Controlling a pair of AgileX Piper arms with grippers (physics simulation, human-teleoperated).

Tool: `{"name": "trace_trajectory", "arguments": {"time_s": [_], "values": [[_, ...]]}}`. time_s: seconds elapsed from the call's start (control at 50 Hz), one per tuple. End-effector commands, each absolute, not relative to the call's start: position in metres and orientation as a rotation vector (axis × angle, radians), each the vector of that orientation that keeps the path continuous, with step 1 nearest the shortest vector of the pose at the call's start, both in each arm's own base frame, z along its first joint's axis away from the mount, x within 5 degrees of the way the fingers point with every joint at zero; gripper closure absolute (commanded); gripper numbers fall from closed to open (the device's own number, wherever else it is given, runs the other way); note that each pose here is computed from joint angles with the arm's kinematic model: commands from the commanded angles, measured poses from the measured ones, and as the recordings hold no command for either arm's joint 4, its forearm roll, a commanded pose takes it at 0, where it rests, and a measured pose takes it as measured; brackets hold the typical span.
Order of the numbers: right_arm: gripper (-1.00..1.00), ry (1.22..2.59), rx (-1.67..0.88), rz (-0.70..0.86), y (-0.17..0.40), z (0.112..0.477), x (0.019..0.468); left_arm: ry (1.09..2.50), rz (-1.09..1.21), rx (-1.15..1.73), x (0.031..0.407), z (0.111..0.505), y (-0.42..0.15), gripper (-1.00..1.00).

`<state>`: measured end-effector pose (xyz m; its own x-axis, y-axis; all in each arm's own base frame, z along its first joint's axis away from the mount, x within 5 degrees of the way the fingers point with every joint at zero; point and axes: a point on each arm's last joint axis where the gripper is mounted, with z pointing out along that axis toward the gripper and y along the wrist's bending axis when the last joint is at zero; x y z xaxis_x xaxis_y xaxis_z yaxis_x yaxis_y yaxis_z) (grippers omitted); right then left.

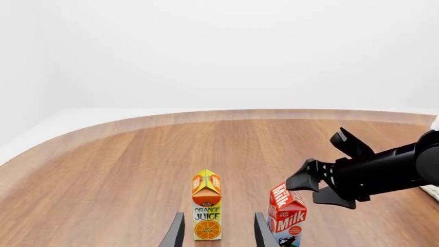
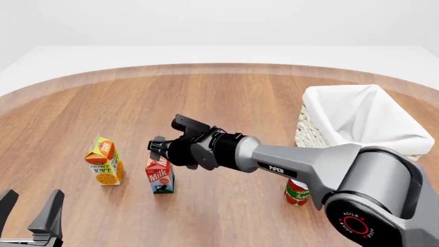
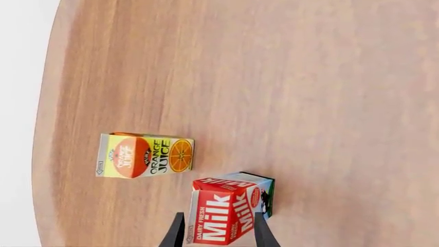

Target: Pick the milk and place it in the basket.

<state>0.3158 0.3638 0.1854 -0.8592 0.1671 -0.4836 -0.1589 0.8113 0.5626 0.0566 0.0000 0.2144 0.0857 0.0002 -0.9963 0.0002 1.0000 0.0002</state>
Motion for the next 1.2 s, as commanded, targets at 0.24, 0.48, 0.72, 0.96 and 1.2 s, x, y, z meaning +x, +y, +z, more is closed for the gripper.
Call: {"name": "trace_trajectory", "arguments": {"time_s": [0.24, 0.48, 0.72, 0.96, 1.2], "values": [[-1.0, 2.478, -0.013, 0.825, 0.368, 0.183, 0.313, 1.485, 0.0, 0.0, 0.057, 0.214, 0.0, -1.0], [-1.0, 2.481, -0.015, 0.828, 0.371, 0.179, 0.311, 1.485, 0.0, 0.001, 0.057, 0.214, 0.0, -1.0], [-1.0, 2.481, -0.012, 0.83, 0.37, 0.176, 0.31, 1.485, 0.0, 0.0, 0.057, 0.214, 0.0, -1.0], [-1.0, 2.485, -0.012, 0.829, 0.374, 0.178, 0.313, 1.485, 0.0, 0.0, 0.057, 0.214, 0.0, -1.0], [-1.0, 2.484, -0.009, 0.829, 0.377, 0.18, 0.316, 1.485, 0.0, 0.0, 0.057, 0.214, 0.0, -1.0]]}}
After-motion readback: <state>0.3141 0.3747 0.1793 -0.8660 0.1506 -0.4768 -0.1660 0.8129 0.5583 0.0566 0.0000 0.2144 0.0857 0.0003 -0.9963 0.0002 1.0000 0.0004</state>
